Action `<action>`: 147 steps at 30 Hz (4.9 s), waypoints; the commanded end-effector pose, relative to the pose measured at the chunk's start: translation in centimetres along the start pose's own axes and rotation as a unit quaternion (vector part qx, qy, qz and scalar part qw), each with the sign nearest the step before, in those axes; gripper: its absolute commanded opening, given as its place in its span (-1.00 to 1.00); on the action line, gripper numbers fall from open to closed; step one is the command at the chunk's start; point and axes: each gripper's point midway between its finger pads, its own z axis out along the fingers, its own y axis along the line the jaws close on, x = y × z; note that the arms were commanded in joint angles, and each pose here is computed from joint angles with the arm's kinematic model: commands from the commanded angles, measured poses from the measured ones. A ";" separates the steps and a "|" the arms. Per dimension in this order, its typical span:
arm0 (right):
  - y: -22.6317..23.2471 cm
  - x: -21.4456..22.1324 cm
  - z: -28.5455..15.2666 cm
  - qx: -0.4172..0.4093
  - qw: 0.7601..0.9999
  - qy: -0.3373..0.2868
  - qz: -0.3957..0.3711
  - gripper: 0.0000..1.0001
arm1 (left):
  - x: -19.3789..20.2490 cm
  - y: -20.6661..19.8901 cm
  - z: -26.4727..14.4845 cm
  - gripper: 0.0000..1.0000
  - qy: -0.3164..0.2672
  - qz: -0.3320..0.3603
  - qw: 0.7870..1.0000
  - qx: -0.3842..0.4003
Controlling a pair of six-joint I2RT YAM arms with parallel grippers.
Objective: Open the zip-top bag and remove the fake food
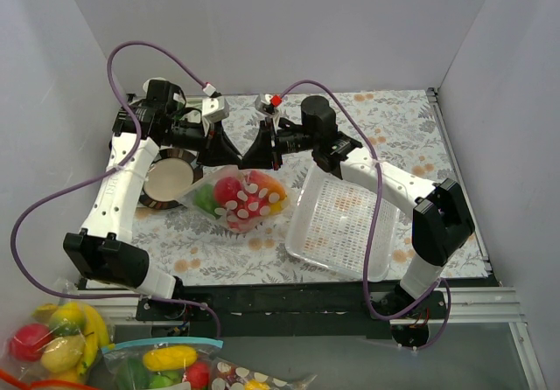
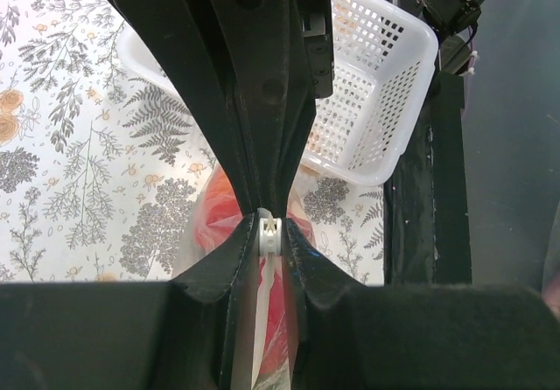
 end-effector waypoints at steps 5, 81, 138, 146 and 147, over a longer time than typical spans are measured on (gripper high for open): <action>-0.4 -5.5 -2.9 0.039 0.996 -0.054 -0.067 -0.97 | 0.4 1.1 -0.7 -0.90 0.021 0.019 0.998 -0.054; -7.0 6.9 -3.2 0.413 0.871 0.264 -0.021 0.97 | 7.8 1.2 -4.2 -0.85 0.026 -0.099 0.991 -0.090; -6.1 22.4 -3.8 0.541 0.810 0.215 -0.074 0.96 | 18.3 11.0 3.2 0.55 0.101 -0.246 0.962 -0.057; -6.5 24.9 -3.0 0.525 0.815 0.238 -0.067 0.86 | 19.3 10.7 3.4 0.05 0.118 -0.264 0.957 -0.035; -6.5 24.9 -3.2 0.525 0.815 0.237 -0.064 0.79 | 19.3 10.8 3.4 -0.08 0.119 -0.263 0.957 -0.038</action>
